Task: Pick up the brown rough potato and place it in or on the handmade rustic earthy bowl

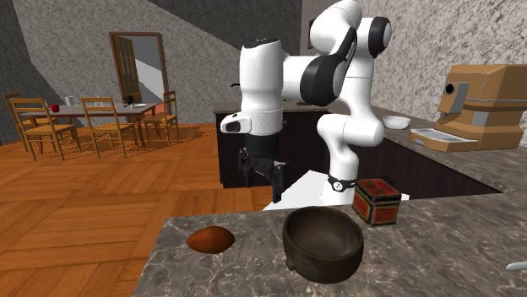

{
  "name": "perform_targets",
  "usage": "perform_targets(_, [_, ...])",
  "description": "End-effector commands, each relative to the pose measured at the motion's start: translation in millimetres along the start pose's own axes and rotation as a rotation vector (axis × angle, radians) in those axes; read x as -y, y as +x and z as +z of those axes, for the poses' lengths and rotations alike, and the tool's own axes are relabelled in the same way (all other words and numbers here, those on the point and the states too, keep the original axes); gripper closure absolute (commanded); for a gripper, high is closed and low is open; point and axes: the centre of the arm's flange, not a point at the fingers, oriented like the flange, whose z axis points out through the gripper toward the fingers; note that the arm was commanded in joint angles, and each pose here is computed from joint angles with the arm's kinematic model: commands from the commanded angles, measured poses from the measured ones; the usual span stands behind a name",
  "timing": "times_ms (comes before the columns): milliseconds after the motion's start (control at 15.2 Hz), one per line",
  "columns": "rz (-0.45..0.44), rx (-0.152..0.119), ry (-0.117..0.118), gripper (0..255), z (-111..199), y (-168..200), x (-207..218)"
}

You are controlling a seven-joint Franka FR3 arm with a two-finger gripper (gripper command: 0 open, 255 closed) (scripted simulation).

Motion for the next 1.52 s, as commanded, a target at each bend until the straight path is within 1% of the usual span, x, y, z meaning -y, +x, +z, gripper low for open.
perform_targets(0, [0.029,-0.003,-0.011,0,12.7,25.7,-4.2])
perform_targets(528, [0.142,-0.014,-0.052,0,55.0,112.3,-38.7])
perform_targets(594, [0.147,-0.014,-0.054,0,57.0,116.4,-40.6])
perform_targets(1056, [0.147,-0.014,-0.054,0,96.9,116.8,-42.9])
perform_targets(1452, [0.147,-0.014,-0.054,0,96.9,116.8,-42.9])
